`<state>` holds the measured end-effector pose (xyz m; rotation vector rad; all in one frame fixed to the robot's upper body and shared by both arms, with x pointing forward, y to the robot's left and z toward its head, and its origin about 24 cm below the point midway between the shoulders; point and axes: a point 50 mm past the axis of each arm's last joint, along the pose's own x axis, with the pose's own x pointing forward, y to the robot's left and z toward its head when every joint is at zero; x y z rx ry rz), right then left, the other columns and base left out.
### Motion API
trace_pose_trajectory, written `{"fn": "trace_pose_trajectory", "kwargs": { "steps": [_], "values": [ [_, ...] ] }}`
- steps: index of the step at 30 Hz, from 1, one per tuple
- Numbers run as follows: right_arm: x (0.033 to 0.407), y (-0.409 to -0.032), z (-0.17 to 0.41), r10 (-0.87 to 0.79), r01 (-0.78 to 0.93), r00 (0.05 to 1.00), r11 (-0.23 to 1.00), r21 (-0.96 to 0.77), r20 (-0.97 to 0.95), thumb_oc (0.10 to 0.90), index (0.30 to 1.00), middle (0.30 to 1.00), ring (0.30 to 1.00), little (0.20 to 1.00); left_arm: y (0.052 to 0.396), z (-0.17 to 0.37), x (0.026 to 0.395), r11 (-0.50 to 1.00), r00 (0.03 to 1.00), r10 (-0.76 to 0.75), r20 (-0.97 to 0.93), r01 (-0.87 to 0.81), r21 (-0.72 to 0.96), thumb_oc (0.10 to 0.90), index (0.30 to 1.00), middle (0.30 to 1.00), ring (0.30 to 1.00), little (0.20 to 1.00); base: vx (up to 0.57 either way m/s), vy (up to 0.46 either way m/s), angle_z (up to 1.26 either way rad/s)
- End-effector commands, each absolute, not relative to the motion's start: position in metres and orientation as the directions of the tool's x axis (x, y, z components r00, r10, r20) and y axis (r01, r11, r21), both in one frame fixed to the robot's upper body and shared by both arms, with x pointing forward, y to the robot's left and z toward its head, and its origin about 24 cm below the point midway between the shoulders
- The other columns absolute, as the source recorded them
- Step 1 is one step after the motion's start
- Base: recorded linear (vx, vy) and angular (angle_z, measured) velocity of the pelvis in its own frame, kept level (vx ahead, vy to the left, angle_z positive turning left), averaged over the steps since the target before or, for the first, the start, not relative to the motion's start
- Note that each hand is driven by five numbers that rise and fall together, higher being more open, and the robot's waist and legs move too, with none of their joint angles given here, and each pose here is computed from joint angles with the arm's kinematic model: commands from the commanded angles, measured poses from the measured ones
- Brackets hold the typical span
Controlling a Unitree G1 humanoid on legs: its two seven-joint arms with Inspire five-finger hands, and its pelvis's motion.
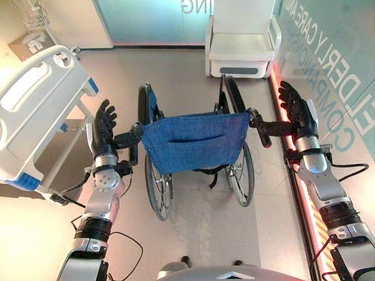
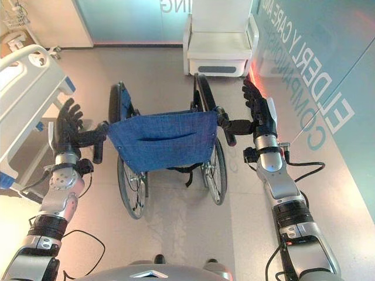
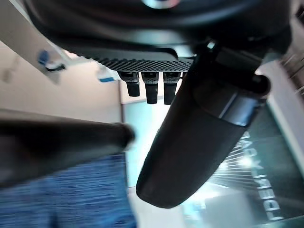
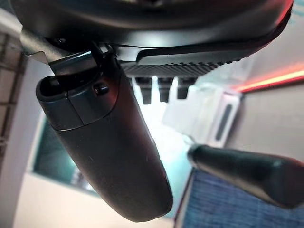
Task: Push the wheelchair next to the bed
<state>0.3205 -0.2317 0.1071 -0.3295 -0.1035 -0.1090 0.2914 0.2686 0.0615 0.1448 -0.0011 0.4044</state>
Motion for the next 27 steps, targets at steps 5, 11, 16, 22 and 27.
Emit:
{"fn": "trace_pose_trajectory", "kwargs": {
  "steps": [5,11,16,22,27],
  "values": [
    [0.328,-0.225,0.154,0.028,0.078,0.967,0.912,-0.404,0.251,0.800,0.900,0.900,0.900,0.900,0.291,0.103,0.303,0.849,0.929,0.341,0.144,-0.370,0.376,0.800,0.900,0.900,0.900,0.900,0.00,0.000,0.00],
    [0.331,-0.229,0.142,0.050,0.008,0.993,0.882,-0.472,0.110,0.800,0.900,0.900,0.900,0.900,0.295,0.090,0.303,0.848,0.946,0.322,0.027,-0.301,0.436,0.800,0.900,0.900,0.900,0.900,0.00,0.000,0.00],
    [0.338,-0.228,0.137,0.058,-0.035,0.998,0.870,-0.493,0.031,0.800,0.900,0.900,0.900,0.900,0.300,0.086,0.306,0.840,0.942,0.335,-0.024,-0.286,0.461,0.800,0.900,0.900,0.900,0.900,0.00,0.000,0.00],
    [0.347,-0.223,0.134,0.073,-0.090,0.996,0.851,-0.518,-0.054,0.800,0.900,0.900,0.900,0.900,0.302,0.082,0.312,0.828,0.931,0.359,-0.072,-0.282,0.486,0.800,0.900,0.900,0.900,0.900,0.00,0.000,0.00],
    [0.356,-0.220,0.140,0.060,-0.087,0.996,0.851,-0.518,-0.068,0.800,0.900,0.900,0.900,0.900,0.307,0.076,0.316,0.812,0.916,0.372,-0.152,-0.242,0.531,0.800,0.900,0.900,0.900,0.900,0.00,0.000,0.00]
  ]
}}
